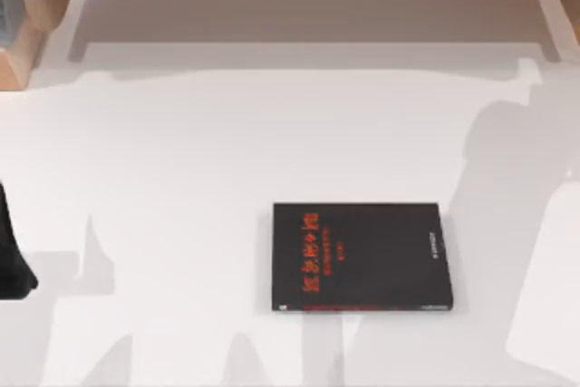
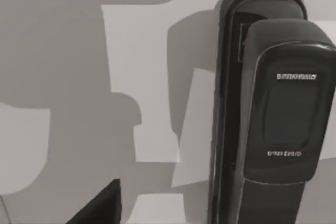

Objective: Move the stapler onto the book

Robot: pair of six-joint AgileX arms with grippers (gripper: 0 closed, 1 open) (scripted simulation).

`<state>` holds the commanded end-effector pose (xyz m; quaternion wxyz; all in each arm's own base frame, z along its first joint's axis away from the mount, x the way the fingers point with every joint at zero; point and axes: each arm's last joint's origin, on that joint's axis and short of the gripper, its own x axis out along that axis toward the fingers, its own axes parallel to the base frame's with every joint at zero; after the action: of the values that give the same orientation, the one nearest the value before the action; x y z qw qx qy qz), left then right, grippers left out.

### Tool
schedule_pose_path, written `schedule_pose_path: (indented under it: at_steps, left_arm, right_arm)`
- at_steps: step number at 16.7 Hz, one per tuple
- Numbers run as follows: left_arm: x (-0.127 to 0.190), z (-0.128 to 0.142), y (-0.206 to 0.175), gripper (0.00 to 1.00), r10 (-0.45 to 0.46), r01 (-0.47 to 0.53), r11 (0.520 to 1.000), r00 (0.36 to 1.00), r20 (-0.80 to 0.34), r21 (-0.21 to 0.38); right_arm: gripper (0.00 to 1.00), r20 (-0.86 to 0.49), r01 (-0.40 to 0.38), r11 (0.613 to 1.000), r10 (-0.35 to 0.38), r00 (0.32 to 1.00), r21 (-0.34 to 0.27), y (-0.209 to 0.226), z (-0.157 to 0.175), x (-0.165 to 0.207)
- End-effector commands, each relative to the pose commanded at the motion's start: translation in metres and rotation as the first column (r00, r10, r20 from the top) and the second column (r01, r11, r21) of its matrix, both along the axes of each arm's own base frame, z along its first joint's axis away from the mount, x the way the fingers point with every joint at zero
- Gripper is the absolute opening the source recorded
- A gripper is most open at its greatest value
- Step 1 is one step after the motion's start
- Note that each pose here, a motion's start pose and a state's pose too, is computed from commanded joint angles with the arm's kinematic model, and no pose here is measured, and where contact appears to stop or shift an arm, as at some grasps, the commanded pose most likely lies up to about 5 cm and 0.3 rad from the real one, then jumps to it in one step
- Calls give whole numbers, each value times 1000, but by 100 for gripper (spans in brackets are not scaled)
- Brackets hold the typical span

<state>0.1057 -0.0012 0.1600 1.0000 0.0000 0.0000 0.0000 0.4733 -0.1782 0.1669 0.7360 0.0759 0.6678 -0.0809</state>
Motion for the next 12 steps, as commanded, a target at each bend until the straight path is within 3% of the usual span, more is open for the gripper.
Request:
schedule_pose_path:
  at_steps: [12]
  left_arm:
    - [0, 0, 0, 100, 0, 0, 1000, 1000, 0, 0]
  right_arm:
    - [100, 3, 0, 1000, 0, 1000, -2, 2, -32, 12]
